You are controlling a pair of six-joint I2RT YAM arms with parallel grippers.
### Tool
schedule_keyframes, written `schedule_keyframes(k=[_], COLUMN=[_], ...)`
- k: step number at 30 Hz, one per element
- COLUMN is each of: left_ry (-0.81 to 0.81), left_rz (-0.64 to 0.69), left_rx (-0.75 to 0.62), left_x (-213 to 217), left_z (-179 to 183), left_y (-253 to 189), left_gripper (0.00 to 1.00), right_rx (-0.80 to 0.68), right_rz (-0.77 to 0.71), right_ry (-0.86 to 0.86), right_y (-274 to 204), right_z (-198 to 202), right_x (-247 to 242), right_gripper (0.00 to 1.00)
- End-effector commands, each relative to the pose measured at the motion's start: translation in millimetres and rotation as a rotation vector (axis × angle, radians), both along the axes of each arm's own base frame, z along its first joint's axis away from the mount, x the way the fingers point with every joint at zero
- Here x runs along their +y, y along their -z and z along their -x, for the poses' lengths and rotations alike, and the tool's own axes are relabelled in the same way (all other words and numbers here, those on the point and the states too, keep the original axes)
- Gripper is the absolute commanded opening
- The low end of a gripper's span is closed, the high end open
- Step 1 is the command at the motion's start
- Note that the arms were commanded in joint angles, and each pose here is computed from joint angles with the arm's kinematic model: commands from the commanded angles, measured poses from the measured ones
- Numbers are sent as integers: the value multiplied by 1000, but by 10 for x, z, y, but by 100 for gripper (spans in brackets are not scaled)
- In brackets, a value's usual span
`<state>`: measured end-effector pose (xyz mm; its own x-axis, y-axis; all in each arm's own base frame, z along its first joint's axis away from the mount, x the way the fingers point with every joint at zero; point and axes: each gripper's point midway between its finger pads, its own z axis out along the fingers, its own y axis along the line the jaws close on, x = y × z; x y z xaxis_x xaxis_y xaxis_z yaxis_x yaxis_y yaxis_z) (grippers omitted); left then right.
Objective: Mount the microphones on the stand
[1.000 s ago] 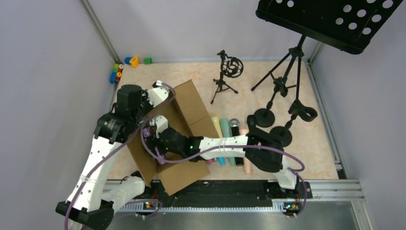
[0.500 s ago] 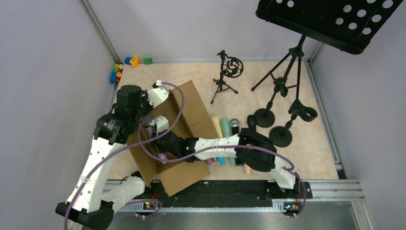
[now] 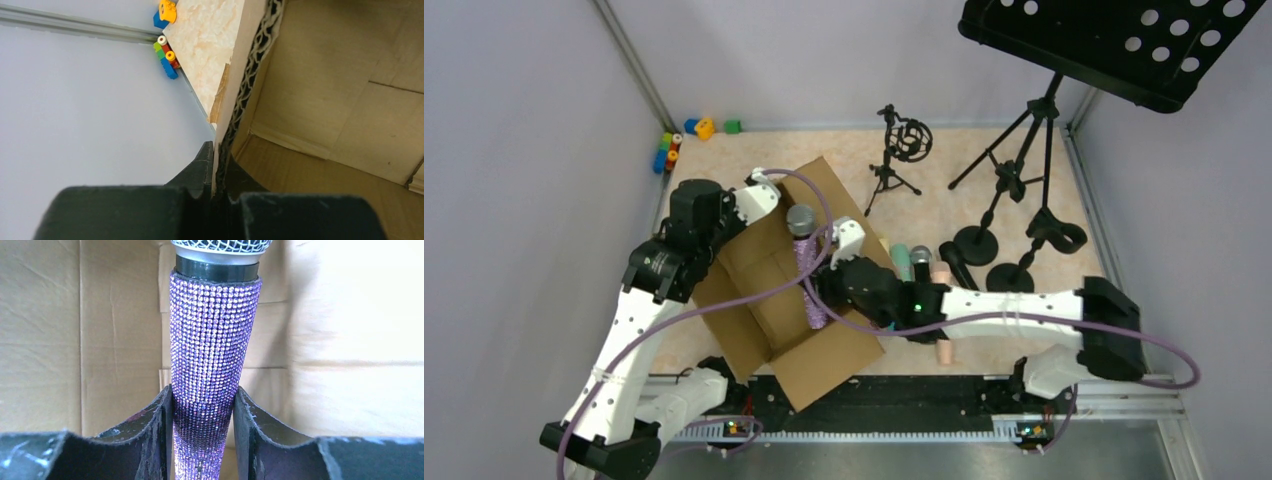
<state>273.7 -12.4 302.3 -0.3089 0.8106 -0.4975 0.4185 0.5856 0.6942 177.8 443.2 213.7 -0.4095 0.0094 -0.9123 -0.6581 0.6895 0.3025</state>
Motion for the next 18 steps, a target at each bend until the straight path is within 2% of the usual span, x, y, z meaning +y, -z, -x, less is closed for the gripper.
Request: schedule_keyframes(k=[1, 9, 17, 18], left_ry=[-47, -79, -120, -118], left_rz=[-34, -71, -133, -135], left_rx=[-139, -154, -146, -146], left_x=[111, 173, 268, 268], left_z=[-125, -187, -297, -322], left_y=[-307, -307, -148, -121], left_gripper=[0, 0, 0, 5], right_rx=[-16, 86, 178, 183], right_rz=[-59, 119, 294, 311], right_ry=[142, 404, 511, 512], right_y=[-292, 339, 981, 1041], right_z=[-116, -559, -705, -698], right_x=[-536, -1481, -1929, -1948], right_gripper=[0, 0, 0, 1])
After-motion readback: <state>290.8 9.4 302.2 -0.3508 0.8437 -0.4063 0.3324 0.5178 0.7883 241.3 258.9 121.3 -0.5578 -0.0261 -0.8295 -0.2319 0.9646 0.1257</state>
